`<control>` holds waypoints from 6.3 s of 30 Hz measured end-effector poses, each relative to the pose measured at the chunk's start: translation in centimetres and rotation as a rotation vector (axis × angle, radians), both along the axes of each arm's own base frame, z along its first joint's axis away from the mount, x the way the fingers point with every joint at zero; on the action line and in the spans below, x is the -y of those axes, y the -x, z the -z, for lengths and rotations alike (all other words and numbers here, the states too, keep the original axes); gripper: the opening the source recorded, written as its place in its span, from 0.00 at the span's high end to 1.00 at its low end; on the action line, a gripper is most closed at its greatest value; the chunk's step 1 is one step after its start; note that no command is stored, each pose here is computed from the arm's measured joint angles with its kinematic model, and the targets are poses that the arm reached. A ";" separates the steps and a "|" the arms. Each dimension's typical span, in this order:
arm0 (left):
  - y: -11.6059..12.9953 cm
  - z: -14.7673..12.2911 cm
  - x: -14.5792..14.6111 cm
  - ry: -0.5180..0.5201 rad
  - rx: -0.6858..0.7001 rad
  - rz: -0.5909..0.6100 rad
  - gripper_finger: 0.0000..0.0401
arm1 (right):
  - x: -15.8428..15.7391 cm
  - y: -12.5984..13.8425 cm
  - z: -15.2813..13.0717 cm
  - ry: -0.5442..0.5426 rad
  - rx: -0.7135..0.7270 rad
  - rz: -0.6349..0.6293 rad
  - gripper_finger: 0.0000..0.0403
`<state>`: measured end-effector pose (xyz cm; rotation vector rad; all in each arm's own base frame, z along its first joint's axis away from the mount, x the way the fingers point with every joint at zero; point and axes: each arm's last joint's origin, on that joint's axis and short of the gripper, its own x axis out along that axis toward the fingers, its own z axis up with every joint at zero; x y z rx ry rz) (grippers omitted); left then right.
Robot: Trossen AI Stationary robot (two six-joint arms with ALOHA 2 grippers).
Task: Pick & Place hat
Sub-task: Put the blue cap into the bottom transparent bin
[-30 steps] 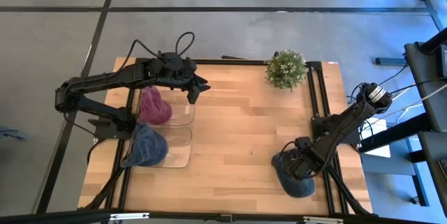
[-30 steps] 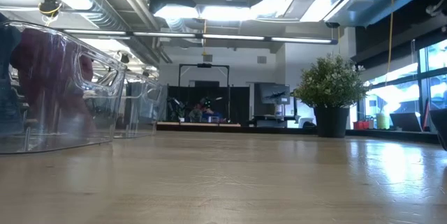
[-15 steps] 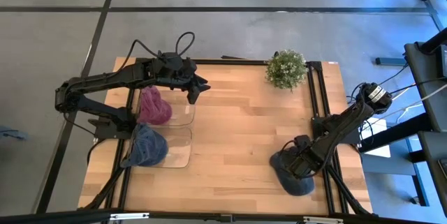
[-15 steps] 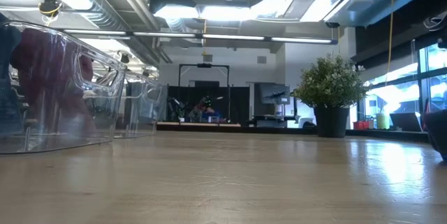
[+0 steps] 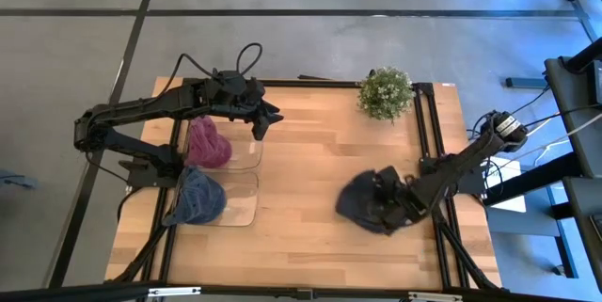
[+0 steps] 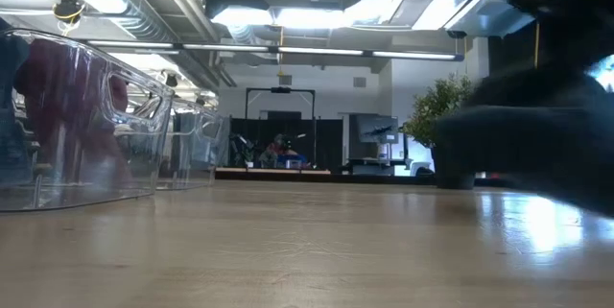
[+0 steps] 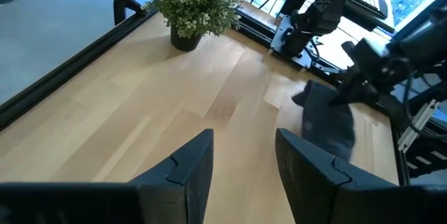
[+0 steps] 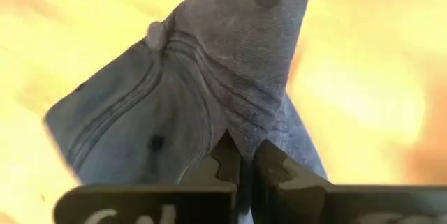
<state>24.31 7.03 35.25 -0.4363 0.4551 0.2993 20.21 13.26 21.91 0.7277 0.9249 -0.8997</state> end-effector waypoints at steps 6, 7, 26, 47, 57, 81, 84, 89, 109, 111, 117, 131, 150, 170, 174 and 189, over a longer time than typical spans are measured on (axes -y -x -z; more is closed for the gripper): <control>0.0 0.0 0.1 0.009 0.002 0.002 0.59 | 3.3 -3.1 -3.6 0.217 0.011 -0.121 0.98; 0.0 0.0 0.2 0.013 0.003 0.012 0.57 | 3.8 -3.6 -4.3 0.248 0.010 -0.146 0.98; -1.3 -0.9 4.3 0.084 0.115 0.065 0.39 | 9.8 -10.0 -14.7 0.558 0.257 -0.499 0.98; -1.5 -1.4 4.3 0.100 0.181 -0.005 0.46 | 10.7 -11.3 -15.7 0.591 0.371 -0.559 0.98; -1.5 -1.5 4.2 0.081 0.187 -0.045 0.69 | 11.1 -11.5 -15.9 0.580 0.403 -0.565 0.98; -0.6 -2.2 5.6 0.312 0.228 0.009 0.93 | 11.2 -12.6 -15.4 0.722 0.320 -0.713 0.68; 0.7 -2.3 6.4 0.350 0.196 -0.033 0.93 | 11.3 -11.5 -16.7 0.735 0.346 -0.706 0.55; 3.0 -2.9 8.0 0.471 0.177 -0.080 0.93 | 11.7 -9.5 -18.6 0.820 0.335 -0.655 0.41; 9.5 -3.4 15.8 0.727 0.177 -0.137 0.93 | 16.2 -7.6 -17.1 0.896 -0.003 -0.323 0.36; 10.1 -3.5 16.1 0.732 0.192 -0.138 0.93 | 16.6 -7.6 -17.1 0.888 0.013 -0.313 0.36; 11.9 -2.7 16.6 0.717 0.156 -0.206 0.93 | 17.1 -7.7 -17.2 0.848 0.069 -0.273 0.36; 11.9 -0.2 18.0 0.753 0.004 -0.358 0.93 | 17.2 -7.9 -17.6 0.854 0.133 -0.240 0.36; 13.1 -2.9 18.5 0.842 0.100 -0.345 0.93 | 17.2 -8.0 -17.8 0.872 0.128 -0.255 0.36; 11.5 0.0 20.1 0.781 -0.046 -0.571 0.93 | 17.2 -8.0 -17.8 0.883 0.110 -0.273 0.36; 10.4 1.0 20.5 0.720 -0.090 -0.619 0.93 | 17.2 -8.0 -17.8 0.883 0.110 -0.273 0.36; 9.0 4.6 22.2 0.515 -0.417 -0.729 0.93 | 17.1 -8.1 -17.4 0.859 0.105 -0.307 0.36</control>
